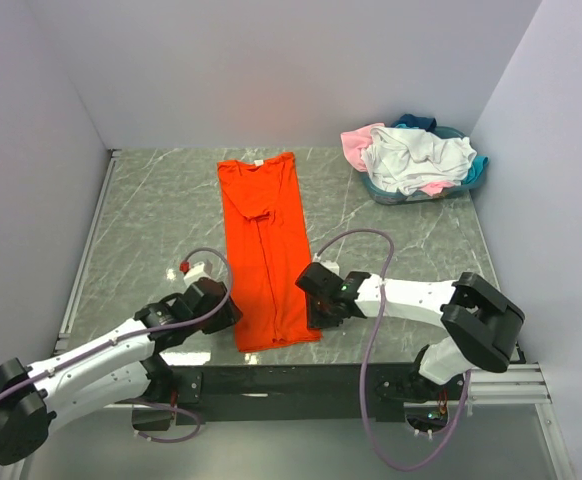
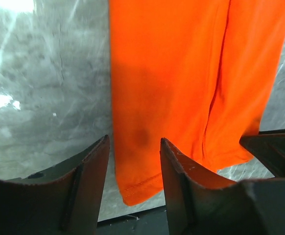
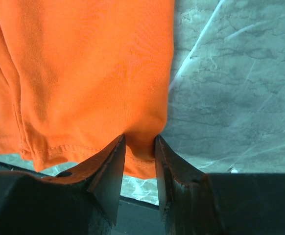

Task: Fold and stack the t-shirts
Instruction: Fold the tshirt

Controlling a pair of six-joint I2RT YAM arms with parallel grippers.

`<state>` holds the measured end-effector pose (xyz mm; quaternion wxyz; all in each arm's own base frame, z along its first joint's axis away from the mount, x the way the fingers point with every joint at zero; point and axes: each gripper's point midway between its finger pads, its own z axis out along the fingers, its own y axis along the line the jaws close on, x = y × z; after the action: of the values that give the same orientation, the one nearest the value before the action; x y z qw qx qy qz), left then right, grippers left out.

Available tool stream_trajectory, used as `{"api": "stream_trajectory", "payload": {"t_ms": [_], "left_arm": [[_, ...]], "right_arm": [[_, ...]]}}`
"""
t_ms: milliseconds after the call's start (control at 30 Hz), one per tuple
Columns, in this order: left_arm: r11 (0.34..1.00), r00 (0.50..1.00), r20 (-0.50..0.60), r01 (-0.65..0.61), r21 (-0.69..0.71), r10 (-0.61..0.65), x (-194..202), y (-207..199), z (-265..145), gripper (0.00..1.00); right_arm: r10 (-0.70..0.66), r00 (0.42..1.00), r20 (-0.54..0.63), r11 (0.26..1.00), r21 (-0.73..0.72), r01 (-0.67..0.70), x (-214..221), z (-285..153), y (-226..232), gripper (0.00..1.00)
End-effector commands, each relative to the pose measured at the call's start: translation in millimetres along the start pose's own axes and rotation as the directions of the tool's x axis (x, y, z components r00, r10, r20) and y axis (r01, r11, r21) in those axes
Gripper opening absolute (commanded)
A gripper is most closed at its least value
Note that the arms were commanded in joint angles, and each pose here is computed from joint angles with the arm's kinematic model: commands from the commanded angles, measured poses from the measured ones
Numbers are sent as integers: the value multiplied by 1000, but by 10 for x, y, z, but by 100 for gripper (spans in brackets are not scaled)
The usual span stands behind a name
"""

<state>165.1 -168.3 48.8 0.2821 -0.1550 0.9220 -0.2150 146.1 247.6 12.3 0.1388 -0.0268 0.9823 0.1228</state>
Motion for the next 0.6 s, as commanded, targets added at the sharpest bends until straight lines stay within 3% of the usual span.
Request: {"api": "stream_trajectory", "payload": {"t_ms": [0, 367, 567], "left_arm": [[997, 997, 39, 66, 50, -68, -34, -104, 33, 51], [992, 995, -17, 100, 74, -99, 217, 37, 133, 41], [997, 998, 14, 66, 30, -66, 192, 170, 92, 36]], "right_arm": [[2, 1000, -20, 987, 164, 1, 248, 169, -410, 38], [16, 1000, 21, 984, 179, -19, 265, 117, -502, 38], [51, 996, 67, 986, 154, -61, 225, 91, -468, 38]]}}
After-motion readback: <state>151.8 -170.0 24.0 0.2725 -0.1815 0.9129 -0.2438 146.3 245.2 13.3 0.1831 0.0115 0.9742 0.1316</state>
